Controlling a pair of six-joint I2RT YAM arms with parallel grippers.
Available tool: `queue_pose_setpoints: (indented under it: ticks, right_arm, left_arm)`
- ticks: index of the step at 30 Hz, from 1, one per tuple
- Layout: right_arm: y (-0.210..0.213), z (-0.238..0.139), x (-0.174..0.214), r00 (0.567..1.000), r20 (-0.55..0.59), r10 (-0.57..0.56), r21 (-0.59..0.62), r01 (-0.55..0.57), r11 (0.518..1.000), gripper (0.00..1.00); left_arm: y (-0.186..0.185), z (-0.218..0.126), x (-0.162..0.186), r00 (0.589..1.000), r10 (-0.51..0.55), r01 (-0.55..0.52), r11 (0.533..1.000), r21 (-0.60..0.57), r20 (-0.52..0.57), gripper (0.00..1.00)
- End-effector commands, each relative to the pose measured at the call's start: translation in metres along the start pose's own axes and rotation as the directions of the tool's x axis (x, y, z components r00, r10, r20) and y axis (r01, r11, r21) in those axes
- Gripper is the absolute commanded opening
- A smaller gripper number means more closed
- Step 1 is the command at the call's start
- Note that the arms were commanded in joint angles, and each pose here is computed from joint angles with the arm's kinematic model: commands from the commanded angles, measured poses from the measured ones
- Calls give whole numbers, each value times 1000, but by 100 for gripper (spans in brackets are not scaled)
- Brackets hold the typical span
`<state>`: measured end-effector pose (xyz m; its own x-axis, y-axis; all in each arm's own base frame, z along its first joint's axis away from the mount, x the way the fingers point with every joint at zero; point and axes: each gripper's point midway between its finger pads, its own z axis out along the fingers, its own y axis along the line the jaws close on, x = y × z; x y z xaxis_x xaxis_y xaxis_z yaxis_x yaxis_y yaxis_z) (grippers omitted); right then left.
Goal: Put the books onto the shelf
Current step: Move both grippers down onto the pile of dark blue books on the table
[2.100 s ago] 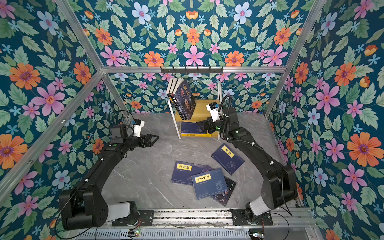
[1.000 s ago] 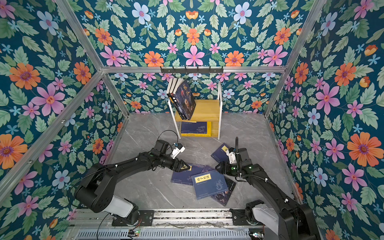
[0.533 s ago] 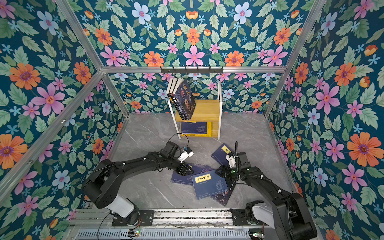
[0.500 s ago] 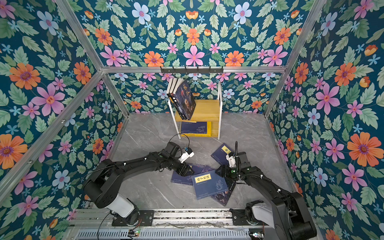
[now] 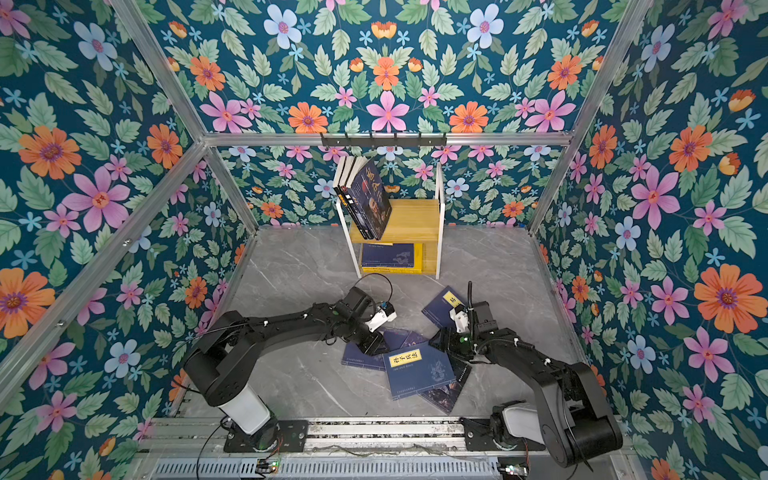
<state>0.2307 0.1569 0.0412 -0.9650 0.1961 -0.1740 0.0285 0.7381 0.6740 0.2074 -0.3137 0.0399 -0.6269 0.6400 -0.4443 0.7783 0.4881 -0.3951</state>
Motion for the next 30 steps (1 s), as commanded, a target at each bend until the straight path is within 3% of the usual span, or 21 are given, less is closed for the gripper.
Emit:
queue_pose_setpoints:
  ticks: [1, 19, 21, 22, 26, 30]
  right_arm:
    - [8, 0, 1, 1000, -14, 8, -42, -8, 999, 68]
    - [24, -4, 3, 1000, -12, -11, -133, 10, 991, 43]
    - [23, -6, 3, 1000, -13, 2, -107, -4, 994, 43]
    - [23, -11, 1, 1000, -5, 10, -89, -10, 996, 48]
    - [13, -40, -2, 993, 89, 76, 60, -82, 995, 54]
    - [20, -64, 11, 982, 130, 137, 49, -145, 988, 57]
  left_arm:
    - [6, 3, 7, 998, 48, -50, 997, -52, -39, 43]
    - [9, 10, 11, 992, 90, -99, 990, -102, -93, 43]
    - [9, 7, 9, 990, 104, -114, 988, -106, -96, 44]
    - [8, 5, 8, 988, 118, -128, 986, -106, -96, 45]
    - [5, -11, -2, 980, 181, -190, 974, -120, -84, 52]
    - [-3, -31, -6, 964, 252, -261, 959, -107, -88, 65]
